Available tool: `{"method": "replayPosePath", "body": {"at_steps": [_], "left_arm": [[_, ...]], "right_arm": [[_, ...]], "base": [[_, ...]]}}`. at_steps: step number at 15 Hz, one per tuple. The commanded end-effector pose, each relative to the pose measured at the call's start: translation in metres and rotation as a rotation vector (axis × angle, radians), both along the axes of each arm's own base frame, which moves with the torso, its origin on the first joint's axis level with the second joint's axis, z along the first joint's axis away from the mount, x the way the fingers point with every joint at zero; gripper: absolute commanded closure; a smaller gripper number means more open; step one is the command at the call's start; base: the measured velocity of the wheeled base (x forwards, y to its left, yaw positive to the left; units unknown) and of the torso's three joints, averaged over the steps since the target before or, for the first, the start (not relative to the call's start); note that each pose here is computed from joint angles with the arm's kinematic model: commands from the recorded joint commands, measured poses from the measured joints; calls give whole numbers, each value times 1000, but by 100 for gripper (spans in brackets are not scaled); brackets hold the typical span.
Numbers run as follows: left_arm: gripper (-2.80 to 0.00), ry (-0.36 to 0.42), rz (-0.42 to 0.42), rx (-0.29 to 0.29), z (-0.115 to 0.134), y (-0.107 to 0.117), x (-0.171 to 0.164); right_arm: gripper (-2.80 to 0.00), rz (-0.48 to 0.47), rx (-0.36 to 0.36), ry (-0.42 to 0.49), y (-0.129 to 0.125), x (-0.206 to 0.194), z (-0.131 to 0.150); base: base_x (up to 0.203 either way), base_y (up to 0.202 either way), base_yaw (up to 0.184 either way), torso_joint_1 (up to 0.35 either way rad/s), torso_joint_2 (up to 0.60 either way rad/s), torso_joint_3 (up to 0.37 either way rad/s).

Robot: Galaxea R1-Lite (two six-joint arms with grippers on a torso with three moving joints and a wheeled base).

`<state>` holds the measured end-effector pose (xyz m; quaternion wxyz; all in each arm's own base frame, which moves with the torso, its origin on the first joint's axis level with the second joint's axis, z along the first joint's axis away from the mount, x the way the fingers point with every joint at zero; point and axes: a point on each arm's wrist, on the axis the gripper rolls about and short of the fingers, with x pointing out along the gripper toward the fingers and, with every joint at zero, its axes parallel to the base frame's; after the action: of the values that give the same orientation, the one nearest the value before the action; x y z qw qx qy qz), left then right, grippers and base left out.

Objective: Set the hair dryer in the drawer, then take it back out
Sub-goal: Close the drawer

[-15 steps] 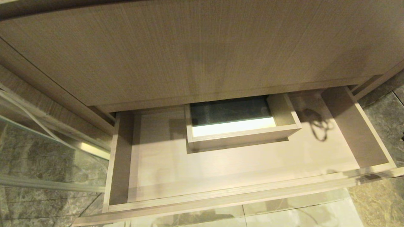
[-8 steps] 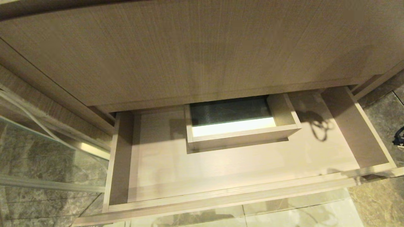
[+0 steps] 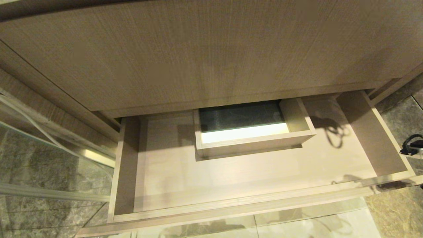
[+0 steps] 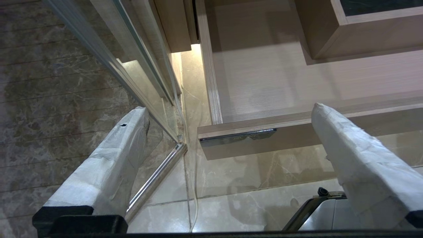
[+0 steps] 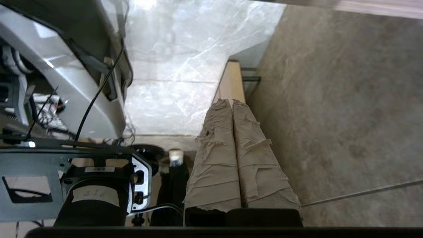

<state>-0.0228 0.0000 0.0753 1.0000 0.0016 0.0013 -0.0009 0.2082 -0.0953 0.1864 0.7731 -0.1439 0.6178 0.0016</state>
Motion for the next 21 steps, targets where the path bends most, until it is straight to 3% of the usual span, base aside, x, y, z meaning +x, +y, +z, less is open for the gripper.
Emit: {"method": "replayPosePath", "body": {"at_steps": [1,5,13,21], "left_arm": [[-280,0,0,0,0,0,0],[-280,0,0,0,0,0,0],[-280,0,0,0,0,0,0],[-280,0,0,0,0,0,0]], "right_arm": [[0,20,14,17,-2,5,-7],[0,127,32,21,-9,22,-22],[0,159,29,54,-9,22,-26],[0,169,42,135,-15,31,-47]], "base": [[0,0,0,0,0,0],[0,0,0,0,0,0],[0,0,0,0,0,0],[0,0,0,0,0,0]]}}
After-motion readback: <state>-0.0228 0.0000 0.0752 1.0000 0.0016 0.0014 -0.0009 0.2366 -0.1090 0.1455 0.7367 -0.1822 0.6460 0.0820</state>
